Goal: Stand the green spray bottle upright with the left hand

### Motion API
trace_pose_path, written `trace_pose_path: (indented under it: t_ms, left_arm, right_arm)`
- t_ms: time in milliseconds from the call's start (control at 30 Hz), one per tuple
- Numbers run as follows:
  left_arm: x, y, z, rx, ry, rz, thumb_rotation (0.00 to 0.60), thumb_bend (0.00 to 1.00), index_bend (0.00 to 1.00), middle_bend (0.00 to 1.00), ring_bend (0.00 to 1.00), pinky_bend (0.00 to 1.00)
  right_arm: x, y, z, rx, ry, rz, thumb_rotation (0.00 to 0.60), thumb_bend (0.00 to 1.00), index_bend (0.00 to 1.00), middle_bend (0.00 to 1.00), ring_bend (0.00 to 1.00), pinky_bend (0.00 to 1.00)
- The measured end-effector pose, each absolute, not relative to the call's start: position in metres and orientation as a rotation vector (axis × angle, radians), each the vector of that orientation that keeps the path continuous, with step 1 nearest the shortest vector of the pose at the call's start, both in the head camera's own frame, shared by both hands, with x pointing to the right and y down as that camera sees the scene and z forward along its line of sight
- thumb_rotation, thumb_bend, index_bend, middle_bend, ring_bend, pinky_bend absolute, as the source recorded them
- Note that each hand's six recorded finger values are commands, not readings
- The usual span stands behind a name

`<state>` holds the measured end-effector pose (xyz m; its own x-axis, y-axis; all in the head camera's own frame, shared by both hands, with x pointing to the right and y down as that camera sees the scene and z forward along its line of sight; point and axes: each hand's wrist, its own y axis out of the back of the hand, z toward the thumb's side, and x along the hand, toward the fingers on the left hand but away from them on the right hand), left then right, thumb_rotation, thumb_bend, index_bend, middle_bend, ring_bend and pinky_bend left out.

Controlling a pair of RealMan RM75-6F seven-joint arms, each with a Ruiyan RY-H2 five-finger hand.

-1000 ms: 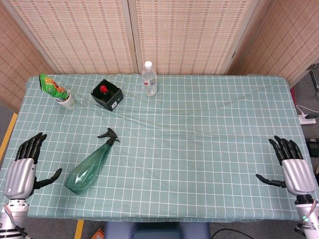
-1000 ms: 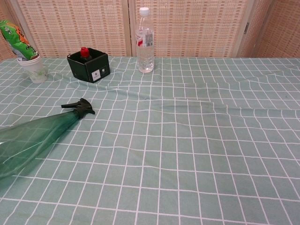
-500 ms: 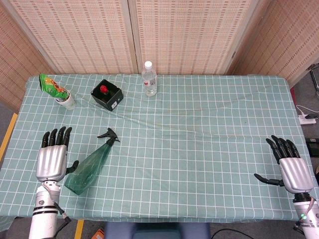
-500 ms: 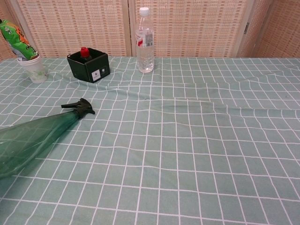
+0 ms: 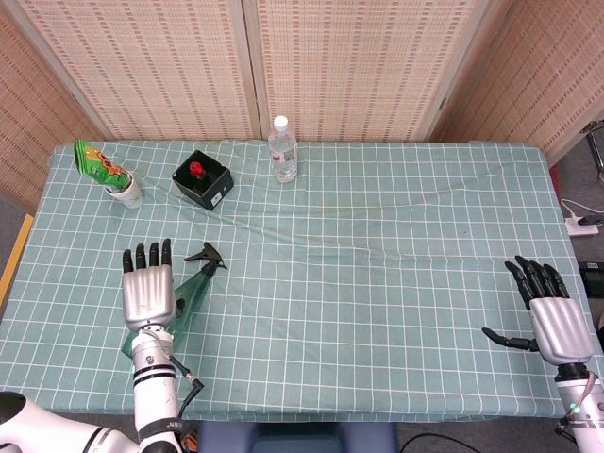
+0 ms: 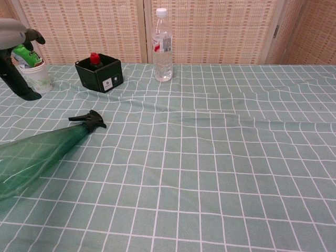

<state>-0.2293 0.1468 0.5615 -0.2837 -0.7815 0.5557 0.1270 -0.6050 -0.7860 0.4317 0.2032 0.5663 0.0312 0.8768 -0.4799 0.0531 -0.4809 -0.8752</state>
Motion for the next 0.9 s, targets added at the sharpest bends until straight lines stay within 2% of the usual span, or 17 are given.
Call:
trace_pose_path:
  t_ms: [333, 900]
  left_arm:
    - [-0.222, 0.140, 0.585, -1.269, 0.732, -1.867, 0.600, 0.21, 0.00, 0.08, 0.04, 0.05]
    - [-0.223, 0.140, 0.618, -1.228, 0.630, -1.957, 0.600, 0.21, 0.00, 0.09, 0.06, 0.07]
  right_arm:
    - [0.431, 0.205, 0.565, -1.622, -0.953, 1.516, 0.600, 0.00, 0.00, 0.00, 0.00, 0.00]
    - [0.430, 0.202, 0.567, -1.627, -0.954, 1.530, 0.600, 0.00, 0.00, 0.00, 0.00, 0.00]
